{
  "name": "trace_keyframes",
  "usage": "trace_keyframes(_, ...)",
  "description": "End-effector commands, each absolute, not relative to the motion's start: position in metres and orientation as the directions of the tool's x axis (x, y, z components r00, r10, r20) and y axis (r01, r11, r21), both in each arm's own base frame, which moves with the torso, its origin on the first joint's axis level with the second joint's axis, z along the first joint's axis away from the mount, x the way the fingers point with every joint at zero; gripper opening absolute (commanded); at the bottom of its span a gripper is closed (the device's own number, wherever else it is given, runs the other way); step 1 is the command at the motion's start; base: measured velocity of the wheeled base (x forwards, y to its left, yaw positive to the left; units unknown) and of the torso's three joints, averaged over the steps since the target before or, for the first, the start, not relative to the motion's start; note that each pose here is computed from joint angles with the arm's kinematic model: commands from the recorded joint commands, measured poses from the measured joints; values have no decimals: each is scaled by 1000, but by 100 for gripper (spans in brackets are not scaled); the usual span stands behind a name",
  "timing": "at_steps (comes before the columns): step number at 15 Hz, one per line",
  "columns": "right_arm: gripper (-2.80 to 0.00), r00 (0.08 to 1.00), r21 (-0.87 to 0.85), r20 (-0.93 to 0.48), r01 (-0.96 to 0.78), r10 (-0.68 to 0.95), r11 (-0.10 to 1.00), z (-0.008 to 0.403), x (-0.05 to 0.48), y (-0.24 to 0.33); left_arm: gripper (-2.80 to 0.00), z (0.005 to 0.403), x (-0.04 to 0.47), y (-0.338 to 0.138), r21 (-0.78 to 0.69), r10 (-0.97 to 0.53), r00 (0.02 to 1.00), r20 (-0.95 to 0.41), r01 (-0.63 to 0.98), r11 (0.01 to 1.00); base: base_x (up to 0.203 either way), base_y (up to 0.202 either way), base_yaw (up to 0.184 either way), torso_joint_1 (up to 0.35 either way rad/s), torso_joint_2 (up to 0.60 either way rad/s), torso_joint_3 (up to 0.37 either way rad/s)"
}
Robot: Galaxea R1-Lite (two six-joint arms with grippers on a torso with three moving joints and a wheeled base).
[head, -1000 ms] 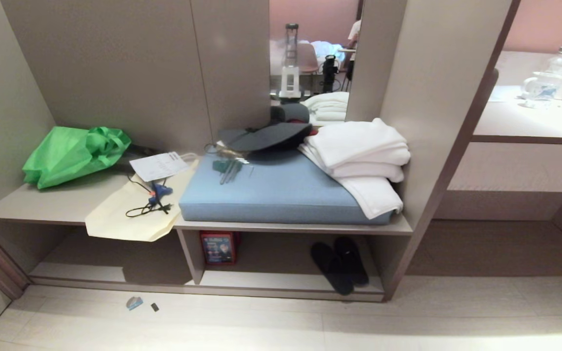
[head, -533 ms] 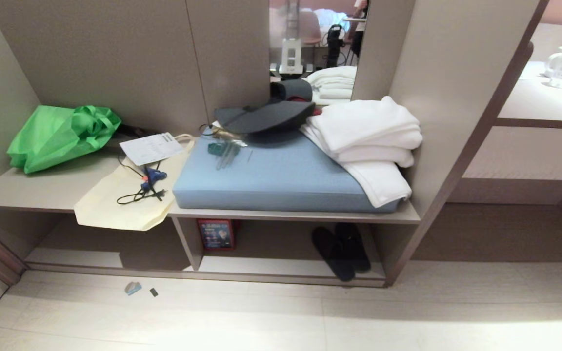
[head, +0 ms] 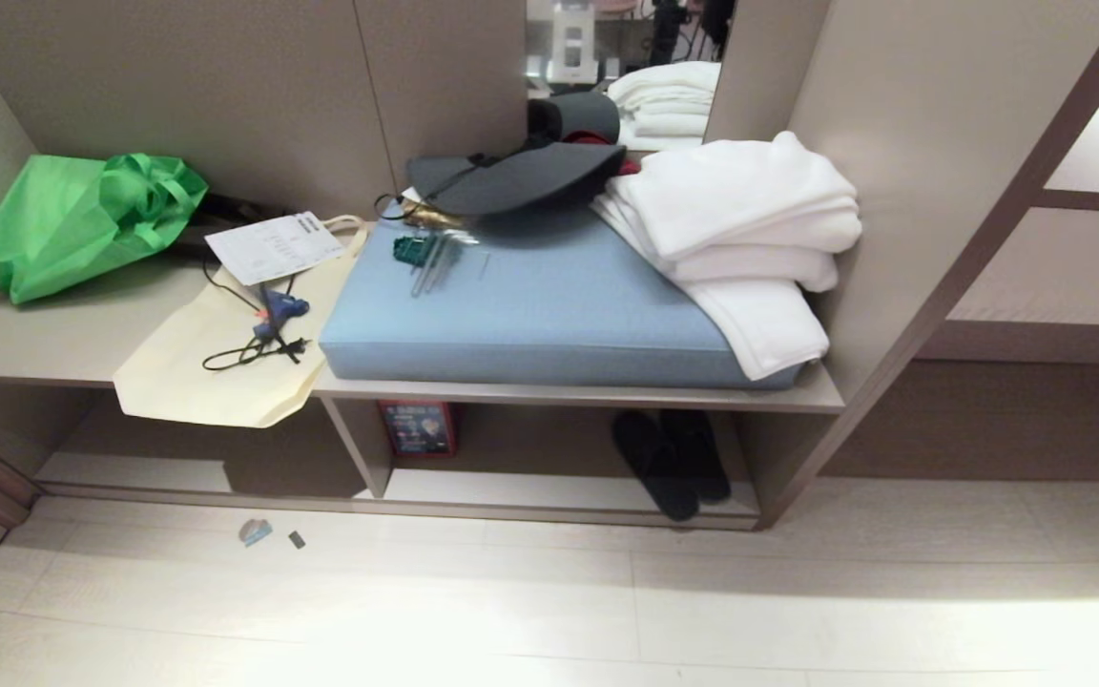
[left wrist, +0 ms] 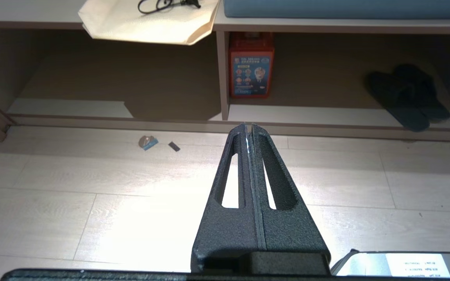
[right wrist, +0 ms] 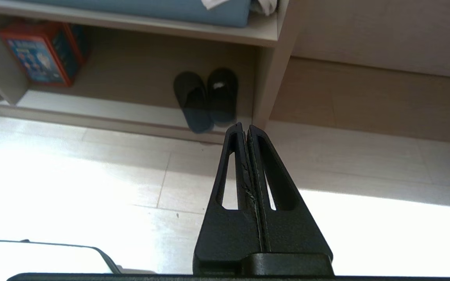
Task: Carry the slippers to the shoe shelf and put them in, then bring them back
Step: Pick up the slippers in the shoe cabinet
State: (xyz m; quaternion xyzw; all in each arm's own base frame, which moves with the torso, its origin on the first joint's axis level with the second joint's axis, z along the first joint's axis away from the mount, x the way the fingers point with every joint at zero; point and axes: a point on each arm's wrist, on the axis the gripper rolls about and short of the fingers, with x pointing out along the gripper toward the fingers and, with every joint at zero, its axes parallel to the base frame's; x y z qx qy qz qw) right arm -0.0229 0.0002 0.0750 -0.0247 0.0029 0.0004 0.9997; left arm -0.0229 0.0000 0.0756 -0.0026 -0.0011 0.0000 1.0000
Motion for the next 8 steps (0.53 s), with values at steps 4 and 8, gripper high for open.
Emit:
trace_keyframes(4,-280,1000,-58,-8,-4,3,998,75,-23,0,-280,76,-23,0,-5,0,1000,2,0,1000,0,0,0,3,2,-197)
trace_keyframes(8,-280,1000,-58,-8,-2,2,998,75,-23,0,-280,76,-23,0,-5,0,1000,2,0,1000,0,0,0,3,5,-201)
